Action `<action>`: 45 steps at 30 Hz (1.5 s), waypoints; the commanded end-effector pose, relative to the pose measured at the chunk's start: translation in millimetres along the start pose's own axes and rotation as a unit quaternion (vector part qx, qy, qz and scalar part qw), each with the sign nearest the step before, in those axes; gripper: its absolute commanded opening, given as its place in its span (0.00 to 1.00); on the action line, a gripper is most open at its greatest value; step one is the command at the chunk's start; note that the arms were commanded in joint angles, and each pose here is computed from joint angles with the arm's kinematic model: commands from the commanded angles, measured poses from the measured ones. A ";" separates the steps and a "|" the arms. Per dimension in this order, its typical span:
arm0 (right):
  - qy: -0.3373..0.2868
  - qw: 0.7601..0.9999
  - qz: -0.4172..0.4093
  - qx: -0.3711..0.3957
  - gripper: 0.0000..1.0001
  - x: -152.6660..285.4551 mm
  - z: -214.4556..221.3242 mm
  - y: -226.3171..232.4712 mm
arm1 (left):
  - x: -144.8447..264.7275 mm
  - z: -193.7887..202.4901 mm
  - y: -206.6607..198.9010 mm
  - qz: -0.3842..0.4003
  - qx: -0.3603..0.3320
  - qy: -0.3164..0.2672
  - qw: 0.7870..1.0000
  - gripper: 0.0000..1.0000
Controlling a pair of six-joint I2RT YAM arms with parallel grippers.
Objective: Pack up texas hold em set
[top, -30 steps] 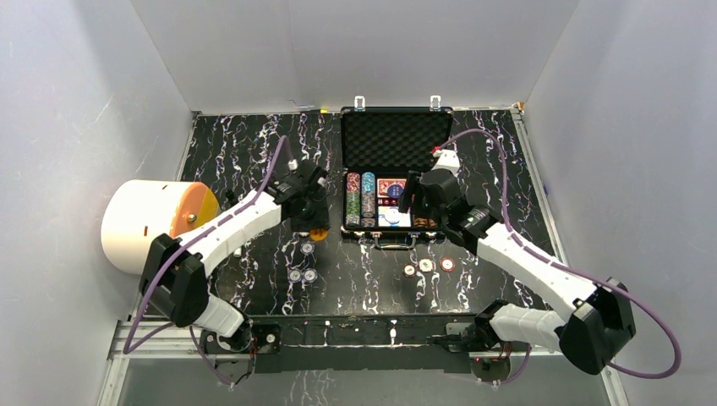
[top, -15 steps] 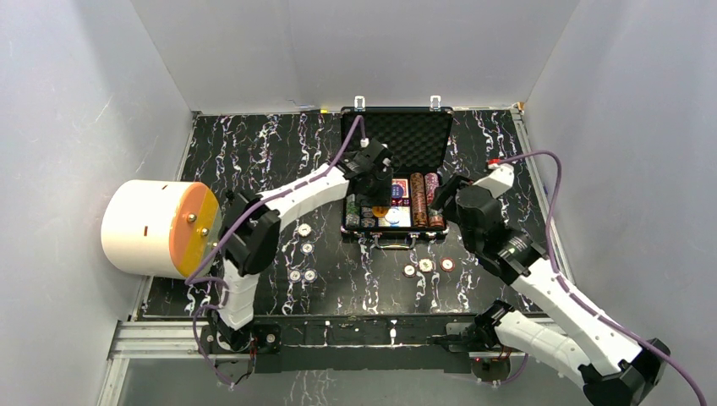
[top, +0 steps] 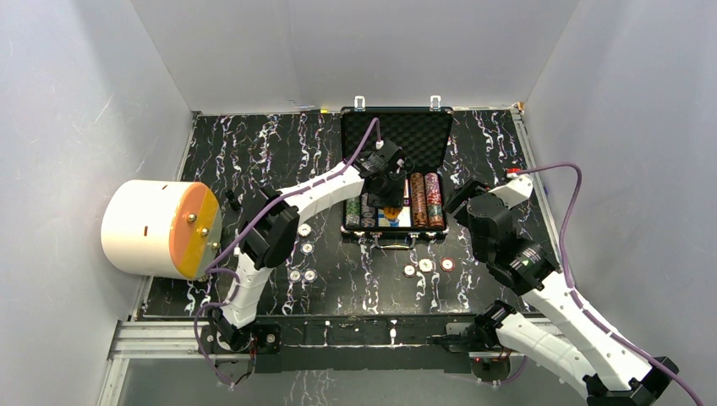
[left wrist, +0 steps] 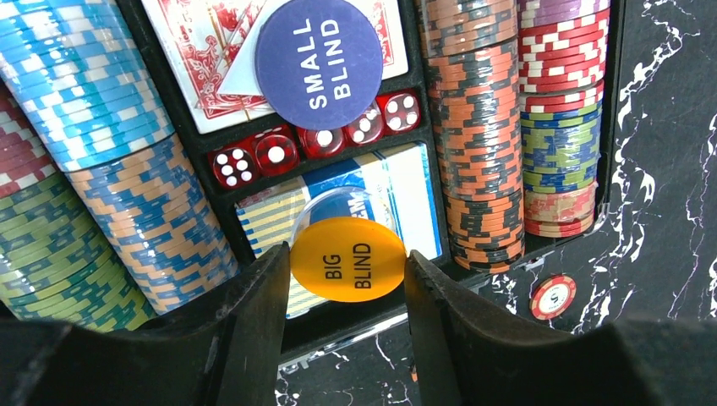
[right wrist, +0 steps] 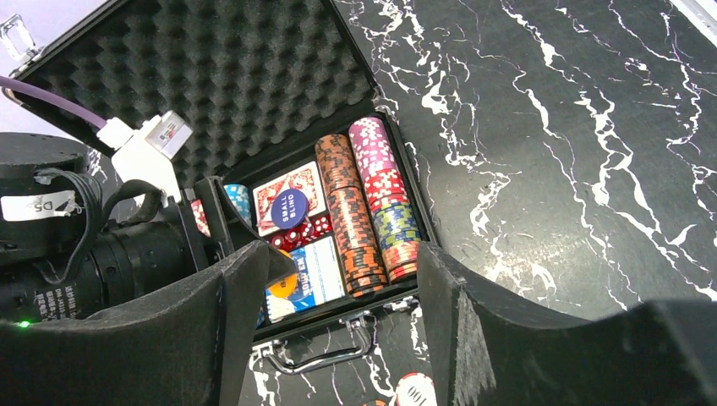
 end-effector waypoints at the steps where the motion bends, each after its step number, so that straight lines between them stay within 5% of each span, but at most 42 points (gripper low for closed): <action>1: -0.018 1.000 0.012 -0.011 0.73 -0.7 -4.8 -0.8 | 14.9 -4.3 -5.5 0.002 -0.017 0.006 1.000 0.47; 11: -0.012 1.000 0.007 -0.002 0.74 -3.0 -2.5 1.5 | 21.9 -8.3 -8.5 0.012 -0.024 0.019 0.999 0.60; 17: 0.013 0.999 -0.020 0.031 0.79 -3.1 -1.3 7.8 | 85.3 -33.6 -9.1 0.025 -0.031 -0.098 0.994 0.68; 25: 0.214 0.969 -0.051 0.113 0.82 -8.3 47.4 13.9 | 161.4 0.7 55.6 -0.034 -0.019 -0.227 0.973 0.83; 31: 0.326 0.933 -0.121 0.091 0.84 4.8 75.3 13.9 | 207.1 52.7 105.0 -0.047 -0.006 -0.291 0.956 0.97; 39: 0.344 0.928 -0.114 0.084 0.83 -12.9 79.2 39.1 | 181.6 108.8 139.4 -0.058 0.025 -0.225 0.972 0.98; 45: 0.311 0.940 -0.130 0.048 0.81 -29.0 75.6 61.1 | 143.6 85.0 169.2 -0.135 0.131 -0.129 0.974 0.88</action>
Point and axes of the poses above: each gripper's point midway between its finger pads, its own x axis back along the fingers, its own y axis along the line the jaws close on, z = x × y, the point moved 10 cm from there along x, back along the fingers, and after that the axes turned 2 degrees about x, right-handed, at the moved point
